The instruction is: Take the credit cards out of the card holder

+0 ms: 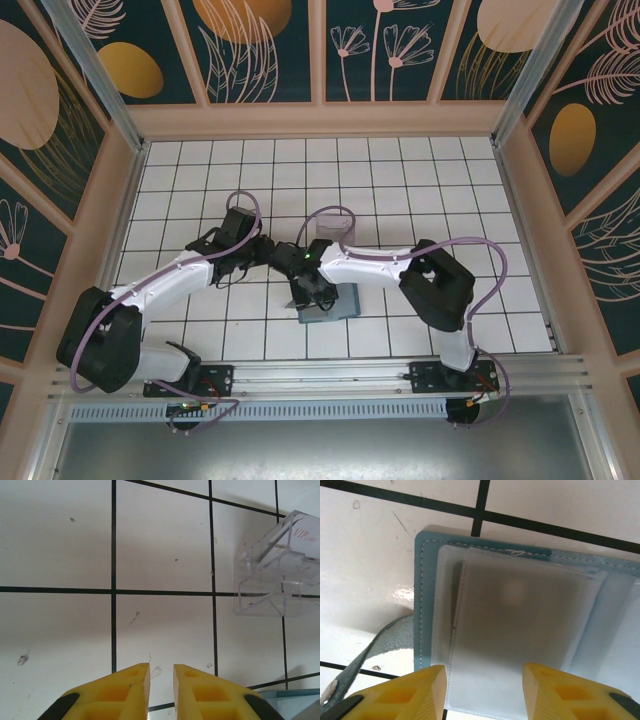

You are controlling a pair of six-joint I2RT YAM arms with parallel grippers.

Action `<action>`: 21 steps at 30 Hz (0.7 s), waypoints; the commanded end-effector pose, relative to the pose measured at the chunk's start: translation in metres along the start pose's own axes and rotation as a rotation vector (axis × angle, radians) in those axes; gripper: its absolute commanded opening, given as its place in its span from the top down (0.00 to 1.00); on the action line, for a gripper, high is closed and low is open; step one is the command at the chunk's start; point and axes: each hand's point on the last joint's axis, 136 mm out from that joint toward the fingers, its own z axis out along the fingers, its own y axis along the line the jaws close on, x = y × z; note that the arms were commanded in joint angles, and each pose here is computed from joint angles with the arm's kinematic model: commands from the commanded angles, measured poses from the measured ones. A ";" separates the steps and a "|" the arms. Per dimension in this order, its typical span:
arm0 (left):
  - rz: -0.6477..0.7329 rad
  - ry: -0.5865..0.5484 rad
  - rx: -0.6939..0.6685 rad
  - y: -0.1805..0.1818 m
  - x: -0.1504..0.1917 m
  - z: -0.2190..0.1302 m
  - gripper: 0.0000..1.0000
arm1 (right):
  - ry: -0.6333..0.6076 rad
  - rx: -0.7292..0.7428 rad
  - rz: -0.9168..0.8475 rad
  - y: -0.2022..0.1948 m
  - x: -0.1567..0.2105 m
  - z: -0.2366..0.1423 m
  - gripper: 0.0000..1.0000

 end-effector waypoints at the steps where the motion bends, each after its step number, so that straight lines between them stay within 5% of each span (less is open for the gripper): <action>1: 0.019 -0.025 0.024 -0.003 -0.004 -0.005 0.79 | -0.004 0.064 0.017 -0.005 0.000 0.001 0.53; 9: 0.026 -0.027 0.031 -0.003 -0.003 -0.008 0.79 | 0.021 0.108 0.021 -0.014 0.006 0.014 0.56; 21: 0.030 -0.010 0.068 -0.010 -0.001 -0.008 0.79 | -0.016 0.065 0.022 -0.006 -0.002 -0.001 0.78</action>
